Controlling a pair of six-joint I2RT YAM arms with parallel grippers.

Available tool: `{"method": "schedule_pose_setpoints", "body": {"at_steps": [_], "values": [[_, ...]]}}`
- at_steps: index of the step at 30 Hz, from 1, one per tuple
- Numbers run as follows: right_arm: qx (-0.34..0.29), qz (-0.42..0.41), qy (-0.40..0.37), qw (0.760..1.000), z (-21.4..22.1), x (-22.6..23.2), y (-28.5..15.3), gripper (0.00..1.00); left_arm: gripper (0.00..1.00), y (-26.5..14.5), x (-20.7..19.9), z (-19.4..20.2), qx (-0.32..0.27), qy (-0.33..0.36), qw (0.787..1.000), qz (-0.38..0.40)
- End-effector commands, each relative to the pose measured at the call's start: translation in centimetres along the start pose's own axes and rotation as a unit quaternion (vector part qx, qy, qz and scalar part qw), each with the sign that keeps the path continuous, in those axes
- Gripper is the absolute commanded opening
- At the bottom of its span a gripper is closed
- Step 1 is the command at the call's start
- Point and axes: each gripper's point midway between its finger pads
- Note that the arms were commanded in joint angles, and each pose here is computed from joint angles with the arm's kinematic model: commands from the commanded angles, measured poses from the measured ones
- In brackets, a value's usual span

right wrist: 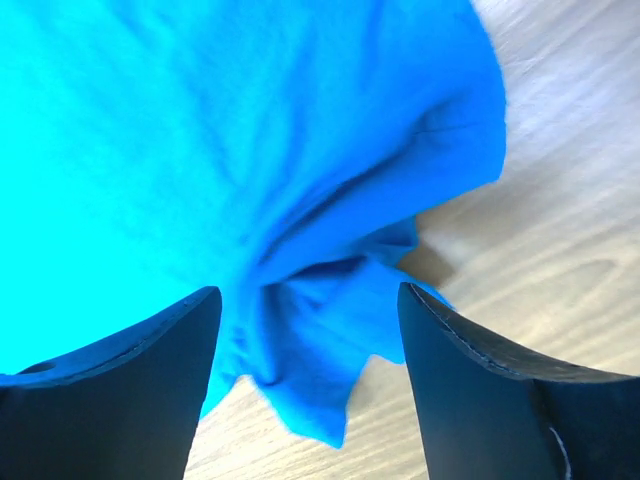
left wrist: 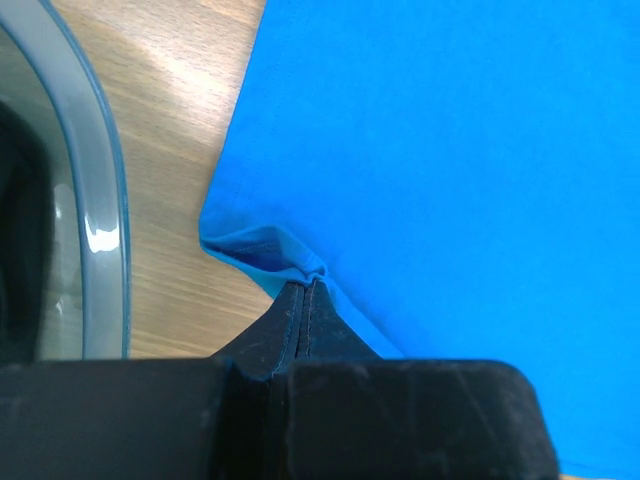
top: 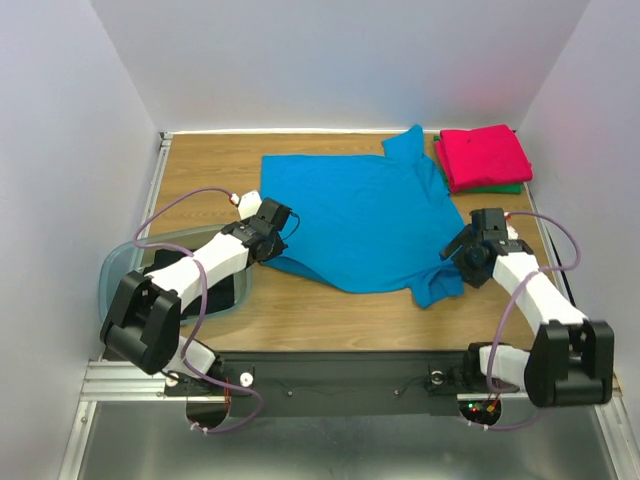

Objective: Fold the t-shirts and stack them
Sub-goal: Flatten the tshirt out, then fold the tshirt

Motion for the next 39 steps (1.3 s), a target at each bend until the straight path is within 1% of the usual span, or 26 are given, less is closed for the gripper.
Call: {"method": "schedule_pose_setpoints", "body": {"at_steps": [1,4,7,8,13,15,16,19,20,23,24,28,32,33,35,36,37,38,39], "values": [[-0.035,0.021,0.006,0.999,-0.2,-1.8,-1.6,0.78,0.0,-1.0,-0.9,-1.2,-0.017,-0.005,1.0,0.026],[-0.038,0.091,0.009,0.995,0.4,-4.8,-1.8,0.78,0.0,-1.0,-0.9,-1.1,-0.014,-0.004,0.999,0.03],[-0.03,0.113,0.02,0.993,1.3,-6.0,-1.2,0.77,0.0,-0.9,-1.0,-1.0,-0.013,-0.004,0.999,0.034],[-0.022,0.114,0.026,0.993,1.7,-6.0,-1.0,0.75,0.0,-1.0,-1.2,-0.9,-0.011,-0.004,0.999,0.037],[0.006,0.117,0.047,0.992,3.2,-6.2,-0.7,0.73,0.0,-1.0,-0.9,-1.0,-0.013,-0.003,0.999,0.031],[0.027,0.121,0.057,0.991,4.8,-6.8,-0.7,0.72,0.0,-1.1,-0.9,-1.0,-0.014,-0.004,0.999,0.033],[0.037,0.11,0.067,0.991,5.3,-6.5,-0.8,0.69,0.0,-1.1,-1.0,-1.1,-0.014,-0.004,0.999,0.033],[0.032,0.105,0.093,0.99,5.3,-6.2,-0.8,0.66,0.0,-1.2,-1.1,-1.2,-0.016,-0.004,0.999,0.036],[0.025,0.116,0.098,0.988,5.3,-6.7,-0.6,0.63,0.0,-1.2,-1.2,-1.2,-0.016,-0.003,0.999,0.036],[0.024,0.122,0.1,0.987,5.6,-7.0,0.0,0.6,0.0,-1.2,-1.4,-1.4,-0.017,0.0,0.999,0.037],[0.035,0.128,0.099,0.986,6.3,-7.3,0.4,0.59,0.0,-1.2,-1.3,-1.4,-0.017,0.001,0.999,0.036],[0.064,0.106,0.104,0.987,7.9,-6.8,1.4,0.57,0.0,-1.5,-1.2,-1.5,-0.018,0.001,0.999,0.034],[0.061,0.097,0.105,0.988,8.0,-6.7,1.5,0.4,0.0,-1.7,-1.1,-1.5,-0.018,-0.002,0.999,0.036],[0.055,0.09,0.105,0.989,7.6,-6.4,1.3,0.25,0.0,-1.9,-1.2,-1.6,-0.018,-0.004,0.999,0.039],[0.026,0.057,0.103,0.993,5.7,-4.9,0.3,0.13,0.0,-2.3,-1.3,-1.8,-0.019,-0.005,0.999,0.045],[0.013,0.043,0.093,0.995,4.7,-4.3,-0.2,0.01,0.0,-2.4,-1.5,-1.9,-0.018,-0.006,0.999,0.048],[-0.001,0.029,0.087,0.996,3.7,-3.7,-0.8,0.0,0.0,-2.8,-1.6,-2.1,-0.021,-0.008,0.998,0.053],[-0.036,-0.002,0.083,0.996,1.4,-2.2,-2.4,0.0,0.0,-3.2,-1.9,-2.4,-0.022,-0.007,0.998,0.06],[-0.054,-0.013,0.069,0.996,0.2,-1.7,-3.3,0.0,0.0,-3.9,-2.1,-2.9,-0.028,-0.01,0.997,0.07]]}}
Point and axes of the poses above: each gripper's point midway between its finger pads, its own y axis out along the fingers, its own x axis along the line the jaws close on, z = x × y, and after that the axes turned 7 degrees about -y, right-handed
